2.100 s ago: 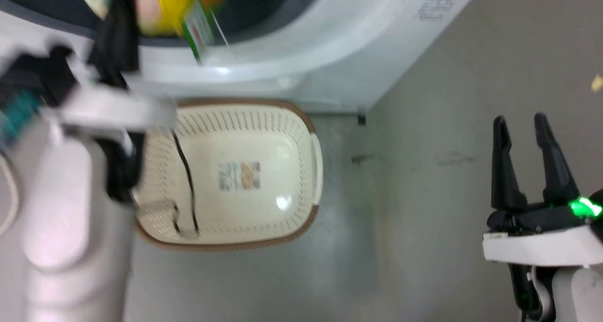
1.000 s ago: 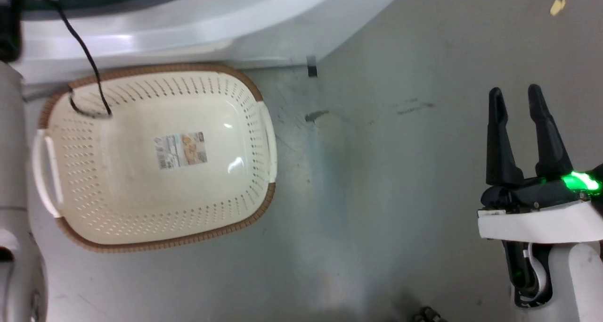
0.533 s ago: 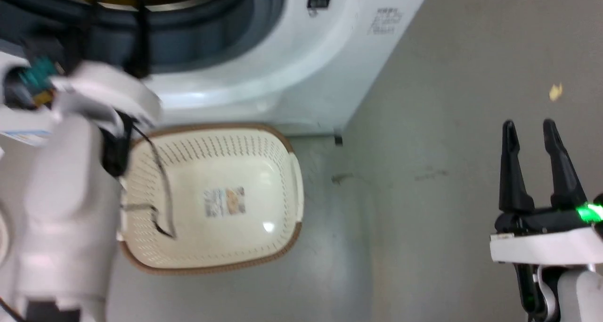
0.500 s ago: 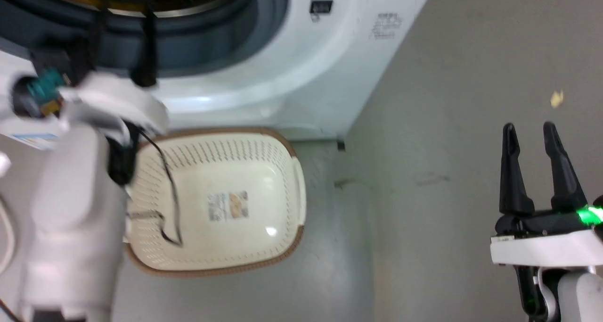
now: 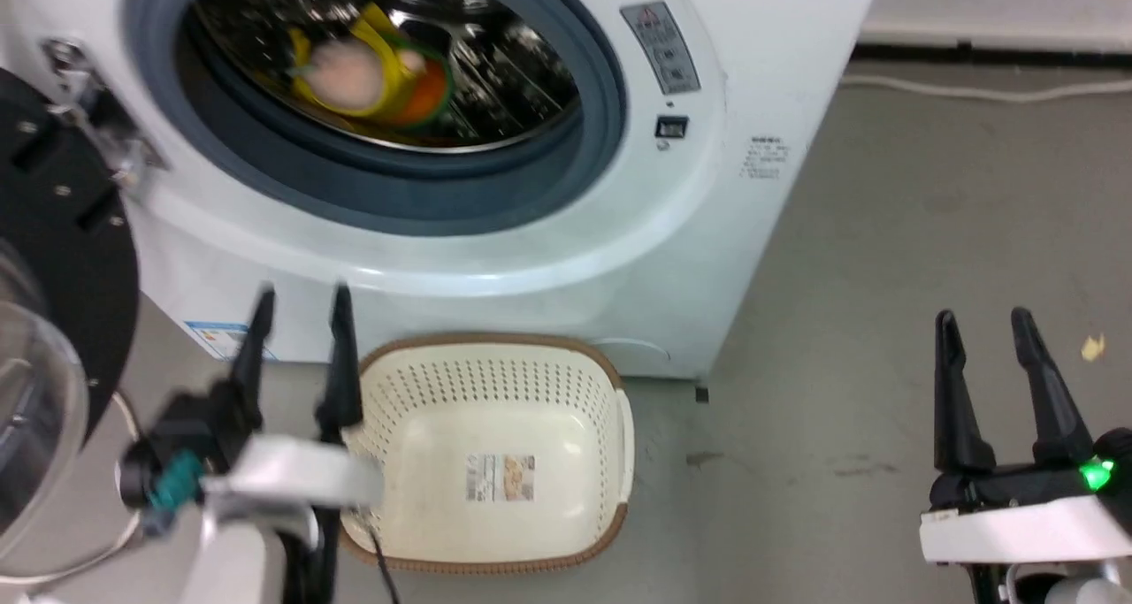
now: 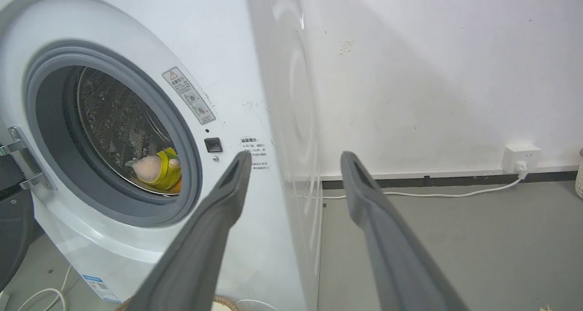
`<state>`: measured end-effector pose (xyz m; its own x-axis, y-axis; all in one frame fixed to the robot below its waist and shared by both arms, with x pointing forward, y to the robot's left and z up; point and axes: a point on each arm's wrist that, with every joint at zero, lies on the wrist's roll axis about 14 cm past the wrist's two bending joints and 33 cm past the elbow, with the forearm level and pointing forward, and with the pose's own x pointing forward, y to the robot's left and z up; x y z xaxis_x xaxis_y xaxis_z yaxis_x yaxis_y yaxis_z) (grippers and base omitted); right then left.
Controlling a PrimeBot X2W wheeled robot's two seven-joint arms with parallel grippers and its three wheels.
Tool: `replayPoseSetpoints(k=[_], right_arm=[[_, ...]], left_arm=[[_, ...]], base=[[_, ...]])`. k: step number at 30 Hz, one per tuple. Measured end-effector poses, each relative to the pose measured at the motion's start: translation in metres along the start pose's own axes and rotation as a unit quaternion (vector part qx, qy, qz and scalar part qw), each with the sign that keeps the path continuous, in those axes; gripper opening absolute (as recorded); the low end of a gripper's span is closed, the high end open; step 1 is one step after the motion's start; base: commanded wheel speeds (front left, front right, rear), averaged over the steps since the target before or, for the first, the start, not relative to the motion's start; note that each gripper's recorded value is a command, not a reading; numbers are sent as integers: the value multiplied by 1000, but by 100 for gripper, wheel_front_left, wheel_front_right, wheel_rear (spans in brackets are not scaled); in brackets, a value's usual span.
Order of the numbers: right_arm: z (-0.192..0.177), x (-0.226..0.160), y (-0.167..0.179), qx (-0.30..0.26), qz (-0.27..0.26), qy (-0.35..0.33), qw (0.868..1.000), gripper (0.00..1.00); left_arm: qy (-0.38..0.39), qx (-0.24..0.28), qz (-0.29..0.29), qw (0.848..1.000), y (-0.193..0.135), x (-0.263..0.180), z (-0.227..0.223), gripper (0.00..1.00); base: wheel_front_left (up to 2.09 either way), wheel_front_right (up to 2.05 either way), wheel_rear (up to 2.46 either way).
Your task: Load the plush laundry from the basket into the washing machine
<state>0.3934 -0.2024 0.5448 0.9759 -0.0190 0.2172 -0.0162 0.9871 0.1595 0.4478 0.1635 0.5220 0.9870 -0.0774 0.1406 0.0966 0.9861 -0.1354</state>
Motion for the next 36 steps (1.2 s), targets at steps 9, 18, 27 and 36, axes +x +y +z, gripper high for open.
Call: replayPoseSetpoints(k=[9,18,27,36], right_arm=[[7,-7,21,-9,32,-7,999,100],[0,-12,25,-10,38,7,999,100],[-6,-11,27,-8,41,15,999,100],[-6,-11,28,-8,42,16,999,0]], left_arm=[[-2,40,14,999,-2,-36,7,100],[4,58,2,998,-13,-46,3,100],[12,54,11,998,-11,-50,-1,100],[14,54,13,998,-10,-51,0,0]], base=[[0,0,0],[0,0,0],[0,0,0],[0,0,0]])
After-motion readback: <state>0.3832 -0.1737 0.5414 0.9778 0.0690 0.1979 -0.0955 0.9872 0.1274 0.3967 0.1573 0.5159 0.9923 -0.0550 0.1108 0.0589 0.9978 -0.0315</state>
